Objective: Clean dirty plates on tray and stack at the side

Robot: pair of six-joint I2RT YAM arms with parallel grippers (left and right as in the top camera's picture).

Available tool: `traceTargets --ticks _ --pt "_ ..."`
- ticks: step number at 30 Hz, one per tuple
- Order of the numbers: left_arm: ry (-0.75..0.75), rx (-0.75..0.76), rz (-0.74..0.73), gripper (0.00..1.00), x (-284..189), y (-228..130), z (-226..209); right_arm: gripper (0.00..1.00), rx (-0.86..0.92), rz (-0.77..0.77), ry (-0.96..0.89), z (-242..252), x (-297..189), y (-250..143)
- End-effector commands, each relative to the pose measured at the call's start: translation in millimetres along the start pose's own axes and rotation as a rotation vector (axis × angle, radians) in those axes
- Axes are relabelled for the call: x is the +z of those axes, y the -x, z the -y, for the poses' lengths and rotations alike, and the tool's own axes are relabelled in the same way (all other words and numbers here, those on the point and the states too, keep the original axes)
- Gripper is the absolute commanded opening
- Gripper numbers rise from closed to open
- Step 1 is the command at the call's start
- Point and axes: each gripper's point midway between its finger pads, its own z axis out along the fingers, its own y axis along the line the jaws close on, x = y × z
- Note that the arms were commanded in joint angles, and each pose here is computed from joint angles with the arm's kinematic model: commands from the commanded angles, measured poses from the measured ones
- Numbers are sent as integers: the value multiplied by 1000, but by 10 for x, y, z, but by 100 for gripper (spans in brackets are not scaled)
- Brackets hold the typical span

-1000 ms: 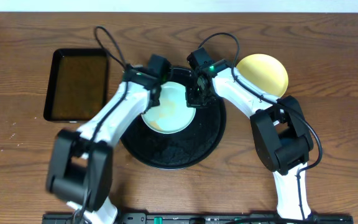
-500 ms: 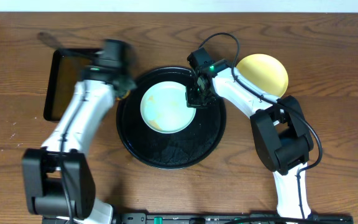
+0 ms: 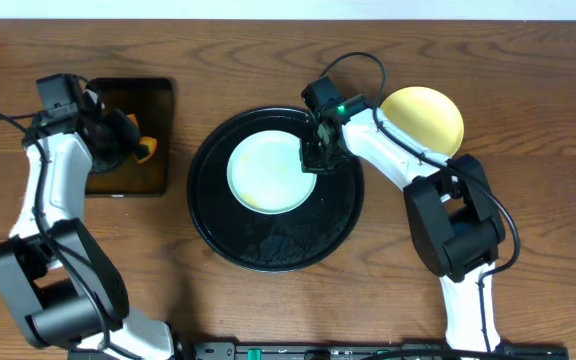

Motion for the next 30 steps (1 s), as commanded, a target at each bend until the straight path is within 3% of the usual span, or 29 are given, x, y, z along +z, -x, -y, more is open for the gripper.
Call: traceTargets --ticks 1,16,23,30 --pt "-4 -6 -30 8 107 -19 -134 1 -51 150 -97 168 -477 240" --pt "46 -30 -27 8 170 15 -313 1 -265 619 -515 62 -2003 345" --pt "58 -34 -23 8 169 20 -333 1 -442 810 -853 -246 -2466 263" --pt "60 -35 -30 8 168 5 -338 1 -615 914 -1036 -678 -2799 188"
